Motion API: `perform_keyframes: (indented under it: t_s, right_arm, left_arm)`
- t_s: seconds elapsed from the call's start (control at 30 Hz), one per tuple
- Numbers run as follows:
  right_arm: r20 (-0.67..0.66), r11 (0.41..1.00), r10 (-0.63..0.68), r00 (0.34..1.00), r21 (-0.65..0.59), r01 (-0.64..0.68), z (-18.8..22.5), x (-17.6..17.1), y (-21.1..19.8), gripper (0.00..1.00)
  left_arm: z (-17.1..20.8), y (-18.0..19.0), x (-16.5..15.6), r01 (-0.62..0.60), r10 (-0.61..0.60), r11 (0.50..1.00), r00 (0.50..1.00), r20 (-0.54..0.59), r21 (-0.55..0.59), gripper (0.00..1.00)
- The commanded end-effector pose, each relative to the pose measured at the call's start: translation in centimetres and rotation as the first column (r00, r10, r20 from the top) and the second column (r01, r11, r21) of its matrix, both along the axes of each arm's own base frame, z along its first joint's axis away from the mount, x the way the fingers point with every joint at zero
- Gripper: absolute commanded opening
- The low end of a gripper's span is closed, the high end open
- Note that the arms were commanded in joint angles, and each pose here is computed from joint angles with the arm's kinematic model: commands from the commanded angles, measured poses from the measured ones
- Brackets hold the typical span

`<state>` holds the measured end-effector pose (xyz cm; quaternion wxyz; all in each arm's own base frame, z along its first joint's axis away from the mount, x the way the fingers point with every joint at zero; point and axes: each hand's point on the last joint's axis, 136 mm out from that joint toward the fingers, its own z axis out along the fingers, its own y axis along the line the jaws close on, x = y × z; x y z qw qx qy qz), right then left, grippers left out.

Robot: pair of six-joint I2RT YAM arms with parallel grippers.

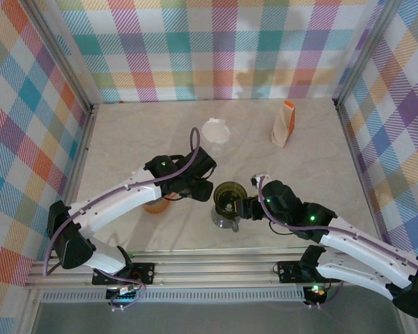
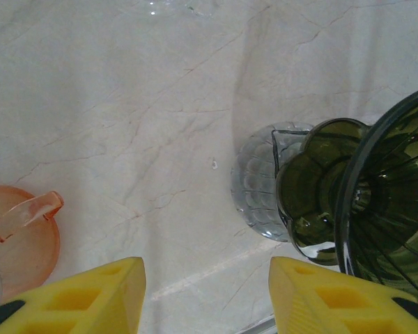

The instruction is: Place the coffee filter in the dripper

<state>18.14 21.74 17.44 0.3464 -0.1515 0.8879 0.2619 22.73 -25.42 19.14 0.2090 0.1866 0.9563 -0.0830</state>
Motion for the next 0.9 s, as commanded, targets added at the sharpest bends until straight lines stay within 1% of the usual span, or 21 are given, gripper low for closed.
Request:
perform_keyframes:
  t_s: [0.0,0.13,0.3,0.47,0.57,0.63,0.87]
  right_arm:
    - [0.002,0.998,0.039,0.999,0.054,-0.039,1.1,-0.2,1.1,0.63]
    - [0.018,0.995,0.043,0.999,0.09,-0.045,1.8,0.0,1.6,0.65]
    - [0.005,0.998,0.007,1.0,0.055,-0.007,1.3,0.7,1.4,0.65]
    - [-0.003,0.997,0.014,1.0,0.078,-0.013,1.3,0.8,2.1,0.65]
    - [-0.002,0.997,-0.009,1.0,0.075,0.009,1.5,1.2,2.0,0.61]
    - [-0.004,0.998,-0.016,1.0,0.068,0.016,1.5,1.3,2.0,0.61]
    - [0.001,0.994,0.015,1.0,0.109,-0.015,2.0,1.2,2.9,0.57]
  left_arm:
    - [0.5,0.3,-0.2,-0.01,0.01,0.999,1.0,-0.002,-0.032,0.5]
    - [0.9,0.1,0.0,-0.014,0.014,0.999,1.0,0.005,-0.047,0.5]
    - [1.2,0.3,0.1,-0.019,0.02,0.999,1.0,0.01,-0.047,0.5]
    - [1.7,0.6,0.2,-0.028,0.029,0.998,0.999,0.018,-0.062,0.5]
    - [1.9,0.7,0.2,-0.029,0.031,0.997,0.999,0.018,-0.07,0.5]
    - [1.8,0.7,0.2,-0.03,0.031,0.997,0.999,0.016,-0.071,0.5]
    - [2.1,0.6,0.1,-0.03,0.031,0.996,0.999,0.014,-0.088,0.5]
